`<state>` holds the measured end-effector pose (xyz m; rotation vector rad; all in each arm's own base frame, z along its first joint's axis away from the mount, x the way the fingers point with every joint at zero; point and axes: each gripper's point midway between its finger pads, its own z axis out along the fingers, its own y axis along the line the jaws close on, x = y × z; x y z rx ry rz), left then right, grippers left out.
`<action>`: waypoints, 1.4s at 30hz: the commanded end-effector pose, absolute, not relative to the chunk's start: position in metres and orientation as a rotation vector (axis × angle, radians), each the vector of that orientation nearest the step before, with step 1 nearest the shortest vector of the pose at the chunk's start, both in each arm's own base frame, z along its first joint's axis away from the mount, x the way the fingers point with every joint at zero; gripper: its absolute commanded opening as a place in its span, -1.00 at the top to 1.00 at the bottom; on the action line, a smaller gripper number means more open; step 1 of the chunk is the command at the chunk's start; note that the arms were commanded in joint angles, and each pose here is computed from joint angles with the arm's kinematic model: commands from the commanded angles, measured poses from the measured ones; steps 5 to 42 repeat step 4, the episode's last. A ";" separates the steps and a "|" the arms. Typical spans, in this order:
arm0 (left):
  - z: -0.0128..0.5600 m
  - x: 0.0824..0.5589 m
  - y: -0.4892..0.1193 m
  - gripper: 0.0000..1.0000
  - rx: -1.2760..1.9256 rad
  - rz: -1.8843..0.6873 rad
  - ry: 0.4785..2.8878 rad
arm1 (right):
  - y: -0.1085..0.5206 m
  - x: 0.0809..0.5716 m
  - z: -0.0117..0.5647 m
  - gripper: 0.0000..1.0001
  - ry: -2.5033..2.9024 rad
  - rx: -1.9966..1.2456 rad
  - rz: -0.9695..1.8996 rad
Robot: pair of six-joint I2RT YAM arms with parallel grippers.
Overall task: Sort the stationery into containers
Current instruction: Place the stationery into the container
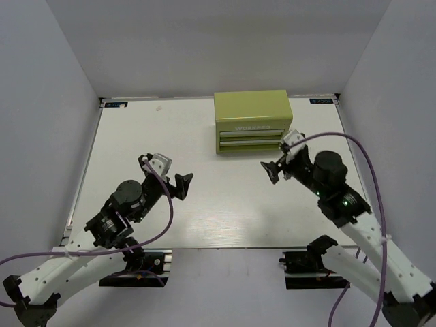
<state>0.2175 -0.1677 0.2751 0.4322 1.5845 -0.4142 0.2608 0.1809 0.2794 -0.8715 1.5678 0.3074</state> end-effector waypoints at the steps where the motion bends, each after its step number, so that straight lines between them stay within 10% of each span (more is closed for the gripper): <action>1: 0.272 0.216 -0.178 -0.99 0.483 -0.444 1.583 | 0.161 0.248 0.292 -0.81 1.553 -0.655 0.348; 42: 0.269 0.216 -0.180 -0.99 0.503 -0.442 1.587 | 0.148 0.244 0.286 -0.81 1.533 -0.604 0.312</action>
